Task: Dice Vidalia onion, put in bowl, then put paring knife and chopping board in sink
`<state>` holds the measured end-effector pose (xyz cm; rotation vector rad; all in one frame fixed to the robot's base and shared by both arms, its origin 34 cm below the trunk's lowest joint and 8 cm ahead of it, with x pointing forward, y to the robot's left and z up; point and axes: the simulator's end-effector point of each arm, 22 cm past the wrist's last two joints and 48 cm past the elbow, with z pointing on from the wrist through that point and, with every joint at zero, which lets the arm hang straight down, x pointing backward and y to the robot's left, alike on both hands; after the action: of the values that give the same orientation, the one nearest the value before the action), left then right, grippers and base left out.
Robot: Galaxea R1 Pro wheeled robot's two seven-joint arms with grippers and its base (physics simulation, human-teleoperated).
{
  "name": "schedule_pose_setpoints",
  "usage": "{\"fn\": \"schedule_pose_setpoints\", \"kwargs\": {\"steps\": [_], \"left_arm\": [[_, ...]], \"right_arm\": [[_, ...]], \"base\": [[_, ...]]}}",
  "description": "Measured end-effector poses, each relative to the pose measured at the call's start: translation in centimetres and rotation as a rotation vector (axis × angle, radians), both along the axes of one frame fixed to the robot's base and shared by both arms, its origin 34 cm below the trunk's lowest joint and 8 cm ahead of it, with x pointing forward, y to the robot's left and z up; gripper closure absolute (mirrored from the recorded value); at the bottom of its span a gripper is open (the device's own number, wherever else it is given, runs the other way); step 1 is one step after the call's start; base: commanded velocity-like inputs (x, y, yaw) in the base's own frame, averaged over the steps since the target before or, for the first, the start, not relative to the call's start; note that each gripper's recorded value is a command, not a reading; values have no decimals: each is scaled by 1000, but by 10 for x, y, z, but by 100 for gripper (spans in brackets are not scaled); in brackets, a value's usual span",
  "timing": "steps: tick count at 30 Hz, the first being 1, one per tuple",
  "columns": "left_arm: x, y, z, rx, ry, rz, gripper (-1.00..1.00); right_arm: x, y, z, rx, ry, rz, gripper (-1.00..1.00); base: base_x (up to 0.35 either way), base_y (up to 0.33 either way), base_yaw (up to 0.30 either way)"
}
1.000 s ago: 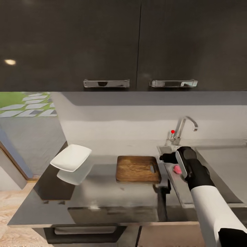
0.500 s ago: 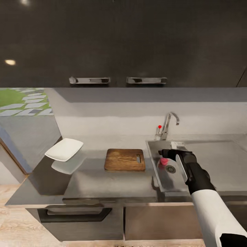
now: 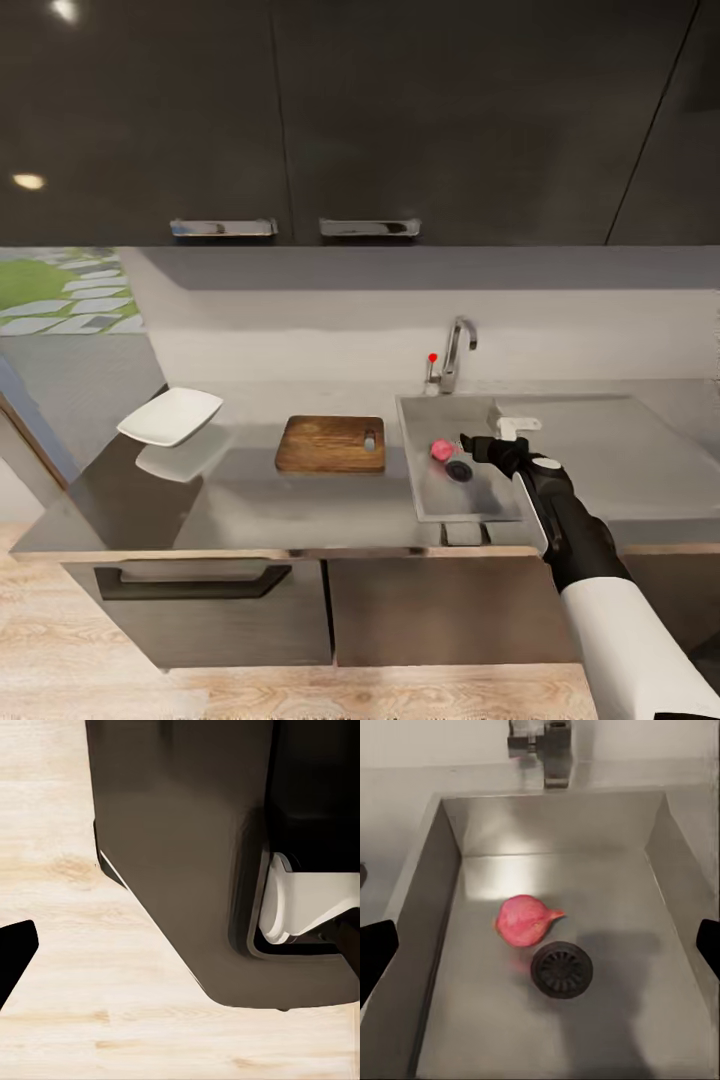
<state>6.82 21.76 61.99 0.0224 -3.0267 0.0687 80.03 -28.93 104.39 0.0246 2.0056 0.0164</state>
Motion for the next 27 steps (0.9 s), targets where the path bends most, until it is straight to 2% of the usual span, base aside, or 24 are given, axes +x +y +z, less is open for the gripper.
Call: {"fn": "schedule_pose_setpoints", "kwargs": {"steps": [4,16,27], "left_arm": [[0,0,0,0,-1,0,-100],[1,-1,0,-1,-2,0,-100],[4,-1,0,-1,-16,1,-100]], "right_arm": [[0,-1,2,-2,-24,0,-100],[0,-1,5,0,-31,-2,-100],[1,-2,12,0,-46,-3,-100]], "base": [[-172,-259,0],[-115,-277,-21],[-4,-312,-251]]}}
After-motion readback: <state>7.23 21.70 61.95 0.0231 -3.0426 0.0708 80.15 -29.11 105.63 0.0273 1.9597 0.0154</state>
